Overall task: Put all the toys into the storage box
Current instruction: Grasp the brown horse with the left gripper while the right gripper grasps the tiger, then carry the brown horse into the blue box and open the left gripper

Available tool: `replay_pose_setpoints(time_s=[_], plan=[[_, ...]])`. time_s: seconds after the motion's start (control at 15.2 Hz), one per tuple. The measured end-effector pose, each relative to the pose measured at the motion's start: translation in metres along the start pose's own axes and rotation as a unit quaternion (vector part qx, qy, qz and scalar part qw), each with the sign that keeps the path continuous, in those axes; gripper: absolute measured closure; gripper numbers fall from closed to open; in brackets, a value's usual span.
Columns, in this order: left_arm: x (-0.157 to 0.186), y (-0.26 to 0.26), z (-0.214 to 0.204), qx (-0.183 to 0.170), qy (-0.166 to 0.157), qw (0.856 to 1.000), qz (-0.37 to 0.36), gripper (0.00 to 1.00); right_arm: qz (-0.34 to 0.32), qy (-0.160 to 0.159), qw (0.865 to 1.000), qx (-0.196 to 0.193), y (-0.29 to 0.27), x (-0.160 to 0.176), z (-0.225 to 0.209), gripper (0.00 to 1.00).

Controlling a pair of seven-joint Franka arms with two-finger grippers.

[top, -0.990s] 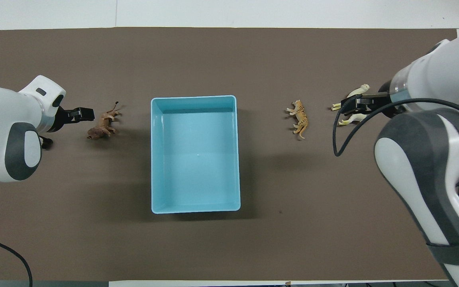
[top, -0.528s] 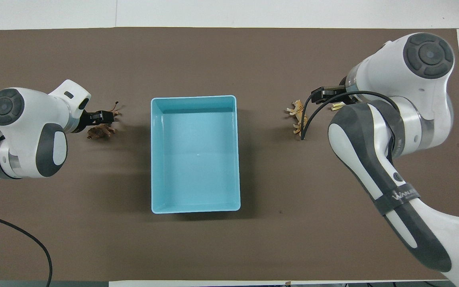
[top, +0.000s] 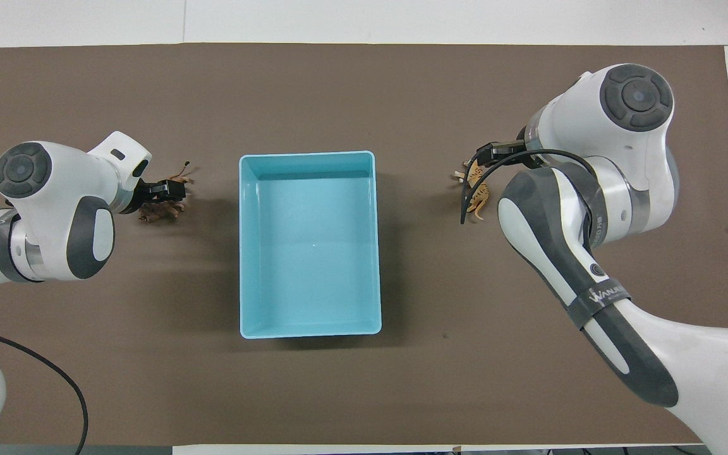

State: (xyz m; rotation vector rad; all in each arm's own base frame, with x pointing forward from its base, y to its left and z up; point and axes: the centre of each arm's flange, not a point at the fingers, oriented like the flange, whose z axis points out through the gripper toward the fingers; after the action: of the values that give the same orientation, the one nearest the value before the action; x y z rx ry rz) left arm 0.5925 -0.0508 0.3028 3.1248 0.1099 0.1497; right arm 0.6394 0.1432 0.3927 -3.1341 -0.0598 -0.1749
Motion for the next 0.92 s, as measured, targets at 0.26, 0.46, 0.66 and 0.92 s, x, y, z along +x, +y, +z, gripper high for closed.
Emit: replay_pose_setpoints(time_s=[0.26, 0.46, 0.66, 0.92], plan=[[-0.003, 0.013, 0.007, -0.001, -0.004, 1.000, 0.011, 0.04, -0.013, 0.013, 1.000, 0.005, -0.029, 0.004, 0.032, 0.00], [-0.001, 0.011, 0.004, 0.001, -0.008, 1.000, 0.009, 0.23, -0.020, 0.018, 1.000, 0.007, -0.038, 0.005, 0.046, 0.00], [0.011, 0.009, -0.013, 0.005, -0.025, 1.000, 0.005, 0.23, -0.023, 0.020, 1.000, 0.008, -0.039, 0.007, 0.070, 0.00], [0.026, 0.014, -0.043, 0.008, -0.039, 0.999, -0.024, 0.23, -0.032, 0.012, 0.999, 0.006, -0.040, 0.005, 0.088, 0.00]])
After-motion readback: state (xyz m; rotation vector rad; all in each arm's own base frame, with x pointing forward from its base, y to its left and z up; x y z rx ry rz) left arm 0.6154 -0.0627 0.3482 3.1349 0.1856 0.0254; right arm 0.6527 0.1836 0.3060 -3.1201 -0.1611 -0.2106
